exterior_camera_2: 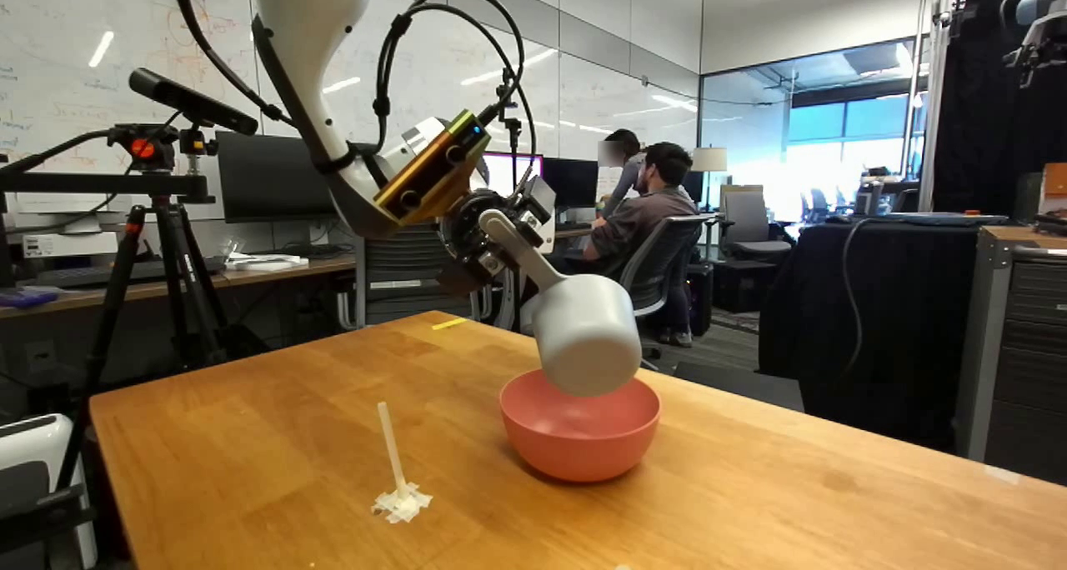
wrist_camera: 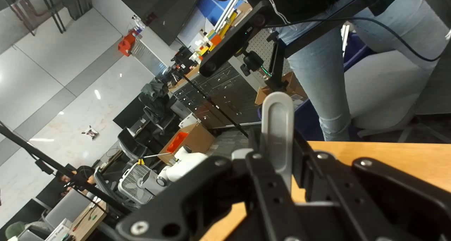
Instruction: Pour the contents in the grey measuring cup into the pink bowl
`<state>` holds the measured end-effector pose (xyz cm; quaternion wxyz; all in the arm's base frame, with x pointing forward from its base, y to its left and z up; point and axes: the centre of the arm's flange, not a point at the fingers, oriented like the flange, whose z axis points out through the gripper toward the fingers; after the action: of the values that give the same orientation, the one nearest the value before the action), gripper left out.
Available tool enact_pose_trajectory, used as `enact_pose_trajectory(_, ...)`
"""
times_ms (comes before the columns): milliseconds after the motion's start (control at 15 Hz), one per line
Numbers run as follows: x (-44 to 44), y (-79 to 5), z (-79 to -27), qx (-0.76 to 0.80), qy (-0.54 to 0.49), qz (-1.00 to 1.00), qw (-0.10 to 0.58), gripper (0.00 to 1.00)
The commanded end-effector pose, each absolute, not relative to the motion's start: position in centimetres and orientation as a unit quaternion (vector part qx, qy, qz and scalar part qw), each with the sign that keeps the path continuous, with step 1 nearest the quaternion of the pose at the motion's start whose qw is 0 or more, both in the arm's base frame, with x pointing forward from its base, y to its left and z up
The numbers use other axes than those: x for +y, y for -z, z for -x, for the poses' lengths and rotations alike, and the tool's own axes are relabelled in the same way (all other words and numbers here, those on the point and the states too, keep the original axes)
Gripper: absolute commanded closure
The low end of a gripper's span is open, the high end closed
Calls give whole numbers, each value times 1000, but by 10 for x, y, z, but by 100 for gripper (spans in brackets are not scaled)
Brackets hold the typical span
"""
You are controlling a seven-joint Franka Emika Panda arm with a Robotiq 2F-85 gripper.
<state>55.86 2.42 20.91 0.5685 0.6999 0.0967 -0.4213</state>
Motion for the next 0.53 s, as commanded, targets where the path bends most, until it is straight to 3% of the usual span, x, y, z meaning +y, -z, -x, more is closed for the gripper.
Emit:
enact_pose_trajectory(0,30,-213,-577,82,437,-678,585,90)
enact_pose_trajectory(467,39,-201,-587,70,453,-657,599,90)
